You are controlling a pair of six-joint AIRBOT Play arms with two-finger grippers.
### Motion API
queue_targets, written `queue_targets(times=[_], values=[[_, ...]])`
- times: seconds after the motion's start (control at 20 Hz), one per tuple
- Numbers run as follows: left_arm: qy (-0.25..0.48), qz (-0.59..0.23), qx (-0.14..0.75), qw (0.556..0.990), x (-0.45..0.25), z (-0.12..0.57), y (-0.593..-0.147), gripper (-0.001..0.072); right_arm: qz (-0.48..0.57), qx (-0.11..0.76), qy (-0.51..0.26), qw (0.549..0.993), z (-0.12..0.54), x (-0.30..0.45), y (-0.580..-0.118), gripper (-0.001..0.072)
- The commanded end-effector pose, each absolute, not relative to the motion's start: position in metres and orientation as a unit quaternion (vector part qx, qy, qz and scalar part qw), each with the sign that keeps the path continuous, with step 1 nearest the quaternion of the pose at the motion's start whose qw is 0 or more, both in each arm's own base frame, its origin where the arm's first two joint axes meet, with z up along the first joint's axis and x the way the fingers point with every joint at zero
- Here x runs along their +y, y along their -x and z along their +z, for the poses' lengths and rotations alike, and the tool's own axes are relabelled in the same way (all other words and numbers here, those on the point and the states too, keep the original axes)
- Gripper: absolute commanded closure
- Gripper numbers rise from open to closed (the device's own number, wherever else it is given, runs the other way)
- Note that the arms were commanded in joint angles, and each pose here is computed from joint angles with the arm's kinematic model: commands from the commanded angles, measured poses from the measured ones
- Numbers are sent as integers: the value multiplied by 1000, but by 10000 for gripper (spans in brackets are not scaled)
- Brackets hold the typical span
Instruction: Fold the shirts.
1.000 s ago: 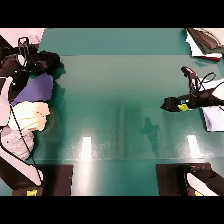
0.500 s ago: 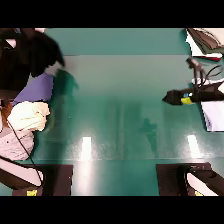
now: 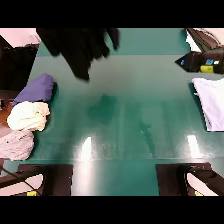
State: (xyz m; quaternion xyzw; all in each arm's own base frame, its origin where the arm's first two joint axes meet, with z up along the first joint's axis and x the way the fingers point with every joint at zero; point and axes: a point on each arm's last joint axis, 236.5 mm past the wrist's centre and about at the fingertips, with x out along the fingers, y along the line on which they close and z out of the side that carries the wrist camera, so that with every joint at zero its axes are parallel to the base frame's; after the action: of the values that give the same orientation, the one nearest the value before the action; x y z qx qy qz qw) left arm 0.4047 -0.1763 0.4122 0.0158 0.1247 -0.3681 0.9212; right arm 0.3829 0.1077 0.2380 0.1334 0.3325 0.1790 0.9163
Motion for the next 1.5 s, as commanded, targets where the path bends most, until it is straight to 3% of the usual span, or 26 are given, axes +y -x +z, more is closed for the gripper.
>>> queue_targets(times=[0.0,0.2,0.3,0.35,0.6,0.95,1.1,1.3,1.45], values=[[-41,-435,187,880,-208,374,-363,681,188,305,-125,925,270,109,-380,694],[0,-393,301,869,-199,264,-405,678,194,315,-118,922,273,111,-372,693],[17,-362,367,857,-190,205,-419,195,195,319,-115,920,271,111,-371,693],[11,-338,403,850,-180,181,-420,167,196,321,-112,920,271,111,-370,693],[-35,-272,530,803,-136,121,-392,171,197,322,-111,919,270,111,-370,694],[-65,-209,679,701,-83,10,-284,171,205,340,-95,913,262,112,-362,694],[-14,-166,689,705,-49,-7,-246,171,205,340,-95,913,262,113,-362,693],[116,-138,693,698,-44,-40,-217,170,205,340,-95,913,262,113,-362,694],[106,-129,716,678,-37,-65,-195,170,207,346,-95,910,260,113,-360,694]])
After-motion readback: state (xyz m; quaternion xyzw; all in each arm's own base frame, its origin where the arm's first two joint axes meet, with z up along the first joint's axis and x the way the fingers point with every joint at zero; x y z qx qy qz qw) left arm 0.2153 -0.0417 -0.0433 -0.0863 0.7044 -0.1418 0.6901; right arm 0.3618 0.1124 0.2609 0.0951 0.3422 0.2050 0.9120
